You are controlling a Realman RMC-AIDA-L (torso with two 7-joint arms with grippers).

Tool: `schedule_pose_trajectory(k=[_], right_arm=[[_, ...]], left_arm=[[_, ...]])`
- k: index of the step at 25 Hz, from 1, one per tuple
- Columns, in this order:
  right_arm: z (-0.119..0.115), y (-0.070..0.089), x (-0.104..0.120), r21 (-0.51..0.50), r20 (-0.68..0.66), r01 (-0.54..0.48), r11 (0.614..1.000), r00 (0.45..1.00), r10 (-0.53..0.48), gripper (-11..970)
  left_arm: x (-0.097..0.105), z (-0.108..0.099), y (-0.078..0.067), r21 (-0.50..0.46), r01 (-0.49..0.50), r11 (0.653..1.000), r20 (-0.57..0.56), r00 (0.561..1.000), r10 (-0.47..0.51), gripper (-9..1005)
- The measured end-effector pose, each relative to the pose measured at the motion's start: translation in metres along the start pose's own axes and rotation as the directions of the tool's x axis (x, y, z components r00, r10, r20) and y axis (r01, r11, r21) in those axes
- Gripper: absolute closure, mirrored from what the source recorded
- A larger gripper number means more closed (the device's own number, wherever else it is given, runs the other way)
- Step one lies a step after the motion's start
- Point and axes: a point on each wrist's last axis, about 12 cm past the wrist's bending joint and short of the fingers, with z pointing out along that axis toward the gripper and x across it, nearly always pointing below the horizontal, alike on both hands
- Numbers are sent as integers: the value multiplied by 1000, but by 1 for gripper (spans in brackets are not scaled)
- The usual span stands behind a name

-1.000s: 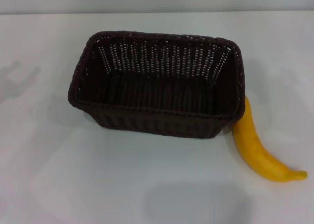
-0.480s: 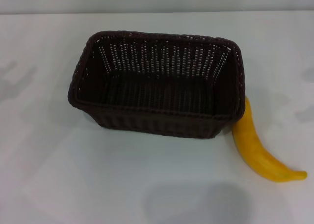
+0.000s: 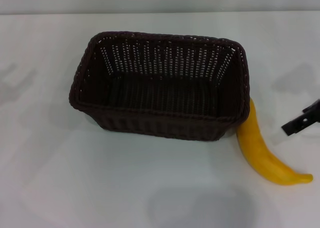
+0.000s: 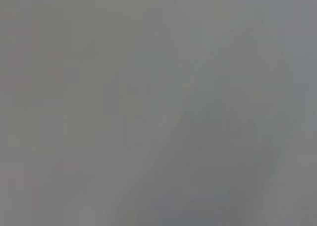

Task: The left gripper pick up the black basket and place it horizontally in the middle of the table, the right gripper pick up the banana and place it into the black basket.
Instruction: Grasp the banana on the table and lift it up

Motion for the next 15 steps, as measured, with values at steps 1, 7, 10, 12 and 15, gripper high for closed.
schedule_pose_trajectory(k=[1, 7, 10, 12, 15], right_arm=[[3, 2, -2, -2, -3, -5, 1000, 1000, 5, 117], [16, 14, -7, -18, -27, -42, 999, 999, 41, 117], [31, 26, -11, -27, -48, -32, 999, 998, 31, 118], [35, 28, -13, -24, -51, -31, 999, 998, 30, 118], [43, 35, -16, -8, -61, -27, 1000, 998, 26, 117]], left_arm=[[0, -1, 0, -1, -2, 1000, 0, 1000, 2, 241], [2, -8, 2, -20, -1, 1000, -3, 1000, 1, 241], [3, -11, 3, -29, -2, 1000, 1, 1000, 2, 241], [6, -12, 4, -30, -3, 1000, 1, 1000, 3, 242], [10, -12, 4, -30, -1, 1000, 0, 1000, 1, 242]])
